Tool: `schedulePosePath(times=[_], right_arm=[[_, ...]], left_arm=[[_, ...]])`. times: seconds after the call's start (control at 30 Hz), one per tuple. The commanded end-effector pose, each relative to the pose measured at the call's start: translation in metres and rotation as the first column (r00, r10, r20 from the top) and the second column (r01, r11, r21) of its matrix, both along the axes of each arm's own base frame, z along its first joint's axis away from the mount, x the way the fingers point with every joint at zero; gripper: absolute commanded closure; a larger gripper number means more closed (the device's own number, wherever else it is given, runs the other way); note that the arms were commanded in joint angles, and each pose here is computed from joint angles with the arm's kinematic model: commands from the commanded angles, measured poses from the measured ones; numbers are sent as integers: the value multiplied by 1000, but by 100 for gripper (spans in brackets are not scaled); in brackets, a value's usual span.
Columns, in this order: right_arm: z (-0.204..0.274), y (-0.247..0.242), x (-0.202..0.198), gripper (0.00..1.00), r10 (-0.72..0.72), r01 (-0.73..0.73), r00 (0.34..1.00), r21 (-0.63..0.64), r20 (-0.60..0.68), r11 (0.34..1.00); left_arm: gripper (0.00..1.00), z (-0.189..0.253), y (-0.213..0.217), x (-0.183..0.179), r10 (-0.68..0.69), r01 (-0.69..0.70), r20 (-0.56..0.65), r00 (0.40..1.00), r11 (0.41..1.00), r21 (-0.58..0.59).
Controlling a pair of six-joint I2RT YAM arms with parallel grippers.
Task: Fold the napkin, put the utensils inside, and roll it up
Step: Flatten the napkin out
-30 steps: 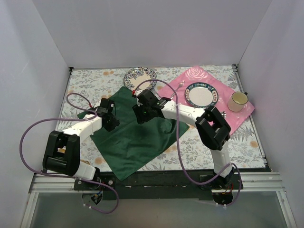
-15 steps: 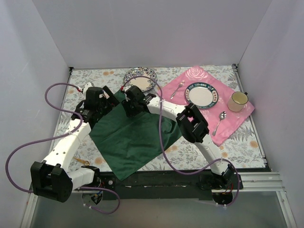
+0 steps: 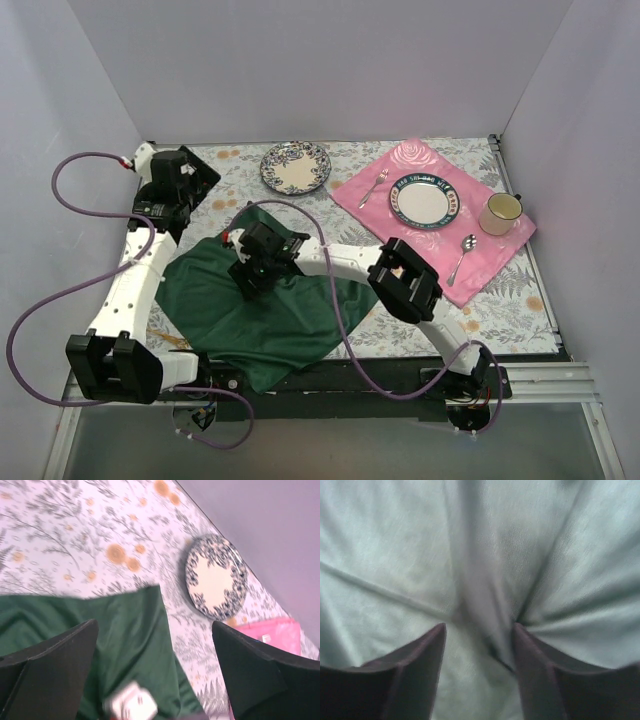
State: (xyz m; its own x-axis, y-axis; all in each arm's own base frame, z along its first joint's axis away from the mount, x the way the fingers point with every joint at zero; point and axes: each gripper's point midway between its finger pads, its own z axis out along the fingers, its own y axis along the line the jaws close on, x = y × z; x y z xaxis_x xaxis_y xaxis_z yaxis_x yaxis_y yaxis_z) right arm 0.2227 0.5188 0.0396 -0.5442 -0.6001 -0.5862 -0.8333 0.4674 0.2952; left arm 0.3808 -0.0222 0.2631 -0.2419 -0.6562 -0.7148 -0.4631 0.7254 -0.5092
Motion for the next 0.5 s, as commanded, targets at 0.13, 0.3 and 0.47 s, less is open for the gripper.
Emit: schedulePosePath(times=[0.13, 0.3, 0.47], right_arm=[[106, -55, 23, 17, -103, 87, 987, 130, 127, 988], [119, -116, 73, 16, -263, 250, 952, 98, 155, 963], [102, -162, 118, 17, -349, 343, 934, 83, 79, 936]], left_arm=[[2, -28, 1, 16, -124, 119, -61, 990, 990, -80], [2, -89, -63, 38, -458, 415, -158, 875, 877, -241], [2, -129, -96, 62, -522, 478, -250, 816, 851, -216]])
